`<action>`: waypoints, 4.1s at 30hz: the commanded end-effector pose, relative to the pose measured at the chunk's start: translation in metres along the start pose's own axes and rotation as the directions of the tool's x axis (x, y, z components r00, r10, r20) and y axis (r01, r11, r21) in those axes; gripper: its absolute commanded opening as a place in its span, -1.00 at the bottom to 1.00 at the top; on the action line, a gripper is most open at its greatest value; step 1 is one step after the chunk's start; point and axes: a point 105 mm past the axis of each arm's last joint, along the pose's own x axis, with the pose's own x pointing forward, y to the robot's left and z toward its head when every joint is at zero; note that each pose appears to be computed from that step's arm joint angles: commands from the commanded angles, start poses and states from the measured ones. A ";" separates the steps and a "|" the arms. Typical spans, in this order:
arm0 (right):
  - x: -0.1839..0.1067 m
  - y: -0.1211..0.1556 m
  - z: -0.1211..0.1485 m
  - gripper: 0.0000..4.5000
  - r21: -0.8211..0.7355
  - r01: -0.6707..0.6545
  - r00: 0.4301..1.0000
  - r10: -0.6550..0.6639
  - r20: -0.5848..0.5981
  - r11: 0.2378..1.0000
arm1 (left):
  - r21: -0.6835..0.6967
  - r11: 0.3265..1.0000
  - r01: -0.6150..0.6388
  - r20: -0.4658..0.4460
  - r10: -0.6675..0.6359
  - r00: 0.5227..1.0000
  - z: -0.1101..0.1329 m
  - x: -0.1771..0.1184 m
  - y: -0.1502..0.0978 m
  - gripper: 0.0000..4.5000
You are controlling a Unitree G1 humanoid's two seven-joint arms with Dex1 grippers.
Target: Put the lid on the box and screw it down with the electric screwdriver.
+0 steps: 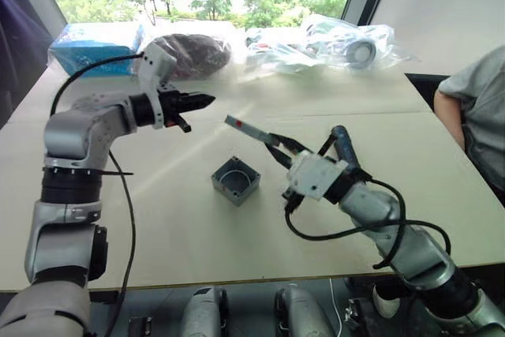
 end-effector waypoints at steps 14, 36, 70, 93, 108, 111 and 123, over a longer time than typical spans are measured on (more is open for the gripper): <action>0.007 0.043 -0.007 -0.94 -0.466 -0.029 0.993 0.078 0.086 0.884 | 0.129 0.965 0.228 -0.162 -0.207 0.965 -0.029 0.008 -0.040 -0.97; 0.019 0.056 -0.016 -0.94 -0.487 -0.050 0.993 0.097 0.071 0.872 | 0.167 0.950 0.266 -0.274 -0.214 0.938 -0.058 0.012 -0.046 -0.97; 0.013 0.066 -0.027 -0.94 -0.524 -0.055 0.994 0.096 0.052 0.850 | 0.199 0.934 0.298 -0.340 -0.219 0.914 -0.076 0.015 -0.050 -0.97; 0.005 0.076 -0.032 0.56 -0.479 -0.112 0.991 0.136 0.016 0.871 | 0.186 0.928 0.324 -0.560 -0.171 0.811 -0.141 0.007 -0.057 -1.00; 0.003 0.059 -0.021 0.56 -0.470 -0.060 0.994 0.096 0.054 0.881 | 0.208 0.937 0.281 -0.572 -0.117 0.812 -0.148 0.006 -0.049 -1.00; 0.000 0.058 -0.020 0.56 -0.452 -0.051 0.995 0.083 0.051 0.891 | 0.230 0.932 0.281 -0.563 -0.108 0.820 -0.143 0.008 -0.046 -1.00; -0.018 0.061 -0.021 -0.42 -0.367 -0.092 0.993 0.112 0.034 0.926 | 0.259 0.916 0.305 -0.553 -0.118 0.825 -0.134 0.011 -0.044 -1.00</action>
